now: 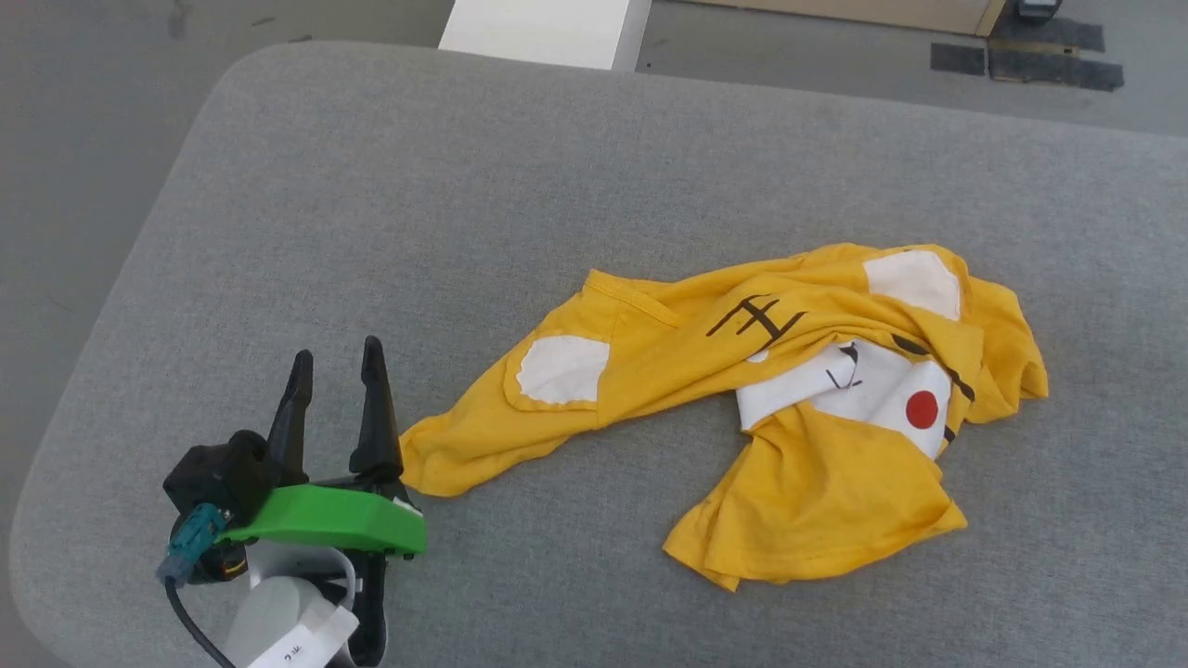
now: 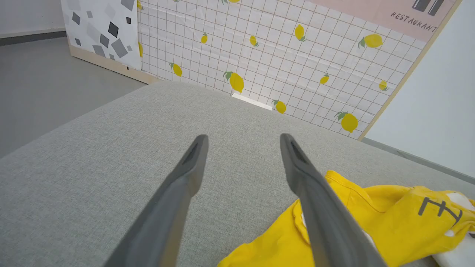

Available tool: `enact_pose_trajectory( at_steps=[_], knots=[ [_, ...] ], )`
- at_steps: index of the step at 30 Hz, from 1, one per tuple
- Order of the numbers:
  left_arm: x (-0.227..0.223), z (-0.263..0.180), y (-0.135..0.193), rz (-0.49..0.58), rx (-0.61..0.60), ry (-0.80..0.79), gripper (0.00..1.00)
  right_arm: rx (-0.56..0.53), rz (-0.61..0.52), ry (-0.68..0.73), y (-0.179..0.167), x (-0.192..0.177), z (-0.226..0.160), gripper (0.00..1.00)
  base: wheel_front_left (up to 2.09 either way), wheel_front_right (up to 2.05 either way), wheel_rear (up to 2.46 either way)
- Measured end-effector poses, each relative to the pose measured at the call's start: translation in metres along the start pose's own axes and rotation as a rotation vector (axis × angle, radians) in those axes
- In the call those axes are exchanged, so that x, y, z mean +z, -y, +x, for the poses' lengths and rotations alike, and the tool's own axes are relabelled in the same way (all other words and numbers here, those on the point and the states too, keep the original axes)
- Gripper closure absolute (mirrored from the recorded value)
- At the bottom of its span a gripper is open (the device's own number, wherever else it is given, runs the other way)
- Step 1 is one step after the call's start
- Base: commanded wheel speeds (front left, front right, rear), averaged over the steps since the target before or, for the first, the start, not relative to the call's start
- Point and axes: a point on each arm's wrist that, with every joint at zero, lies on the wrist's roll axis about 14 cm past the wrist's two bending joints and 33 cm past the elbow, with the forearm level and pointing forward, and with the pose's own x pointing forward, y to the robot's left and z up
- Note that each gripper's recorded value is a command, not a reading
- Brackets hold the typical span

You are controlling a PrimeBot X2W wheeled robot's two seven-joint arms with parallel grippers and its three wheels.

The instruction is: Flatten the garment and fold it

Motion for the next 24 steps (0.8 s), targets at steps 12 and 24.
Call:
enact_pose_trajectory(
  at_steps=[12,24],
  knots=[
    [-0.001,-0.002,0.008,-0.022,-0.022,-0.002,0.00,0.117,0.186,0.053,-0.047,-0.057,-0.035,0.00,0.00,0.00,0.00],
    [-0.005,0.000,0.022,-0.033,-0.065,-0.010,0.00,0.240,0.209,0.107,-0.104,-0.041,-0.048,0.00,0.00,0.00,0.00]
  ],
)
